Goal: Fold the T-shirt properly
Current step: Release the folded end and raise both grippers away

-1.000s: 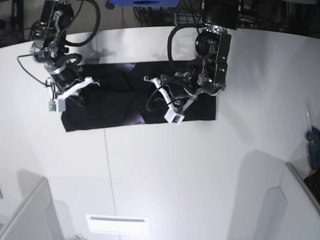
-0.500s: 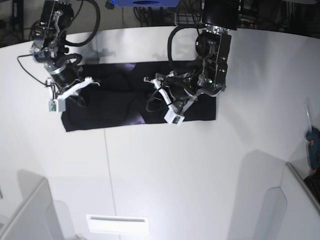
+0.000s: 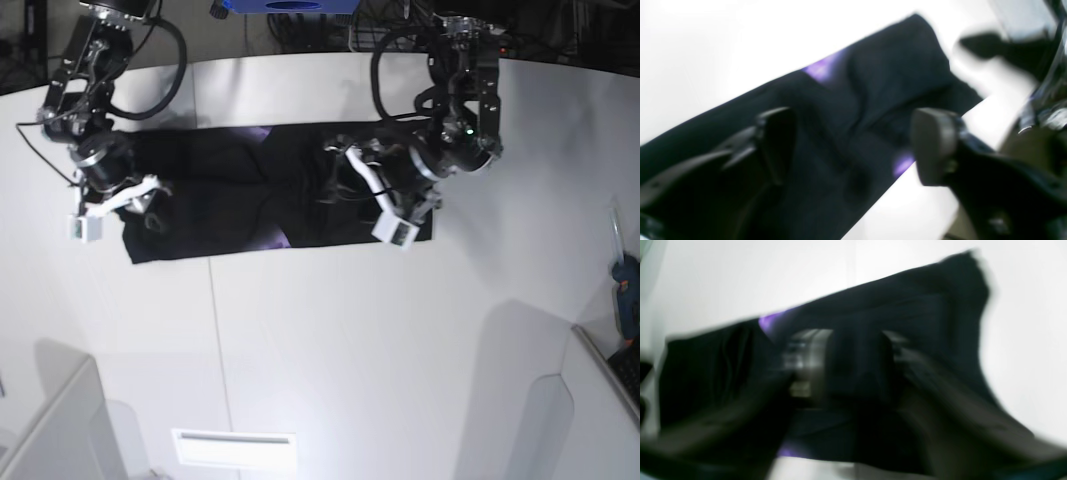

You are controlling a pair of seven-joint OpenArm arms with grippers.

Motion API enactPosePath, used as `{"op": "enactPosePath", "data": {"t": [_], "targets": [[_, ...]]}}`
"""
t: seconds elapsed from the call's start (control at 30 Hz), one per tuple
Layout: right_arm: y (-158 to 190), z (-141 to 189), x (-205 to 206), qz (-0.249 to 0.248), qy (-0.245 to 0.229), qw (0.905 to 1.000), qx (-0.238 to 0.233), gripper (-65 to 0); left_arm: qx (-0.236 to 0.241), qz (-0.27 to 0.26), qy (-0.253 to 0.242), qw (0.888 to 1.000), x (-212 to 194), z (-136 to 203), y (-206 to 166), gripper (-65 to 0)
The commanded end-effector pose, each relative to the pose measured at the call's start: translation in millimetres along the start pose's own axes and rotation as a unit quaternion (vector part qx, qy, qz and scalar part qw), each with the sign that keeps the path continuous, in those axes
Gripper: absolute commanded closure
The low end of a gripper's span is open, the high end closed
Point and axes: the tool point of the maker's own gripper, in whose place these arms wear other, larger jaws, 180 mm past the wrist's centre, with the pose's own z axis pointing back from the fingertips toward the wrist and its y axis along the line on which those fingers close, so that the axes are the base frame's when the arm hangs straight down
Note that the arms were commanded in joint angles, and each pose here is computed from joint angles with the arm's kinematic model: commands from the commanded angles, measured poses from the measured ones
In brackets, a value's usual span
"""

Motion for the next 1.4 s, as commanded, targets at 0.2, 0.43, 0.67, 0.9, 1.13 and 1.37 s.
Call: {"op": "enactPosePath", "data": {"t": [0.2,0.43,0.67,0.9,1.13,1.37], "targets": [[-36,4,32,-0.059,0.016,0.9980,0.014,-43.8,0.114,0.045,0.006,0.992,-31,54,81,0.0],[-36,5,38,-0.054,0.012,0.9983,0.017,-43.8,0.208,0.052,0.016,0.977,-63,115,141,0.0],[-51,-3,37,-0.051,0.056,0.9969,0.021,-44.6,0.221,0.035,-0.008,0.975,-94,146,174,0.0],[-61,-11,30,-0.098,0.084,0.9905,0.048,-44.6,0.232,0.066,-0.026,0.970,-117,150,189,0.0],[-59,-34,6,-0.096,0.123,0.9863,0.053,-44.7,0.228,0.063,-0.041,0.971,-106,144,188,0.0],[-63,-39,-12,-0.078,0.147,0.9851,0.044,-44.3,0.228,0.064,-0.045,0.971,-103,143,190,0.0]]}}
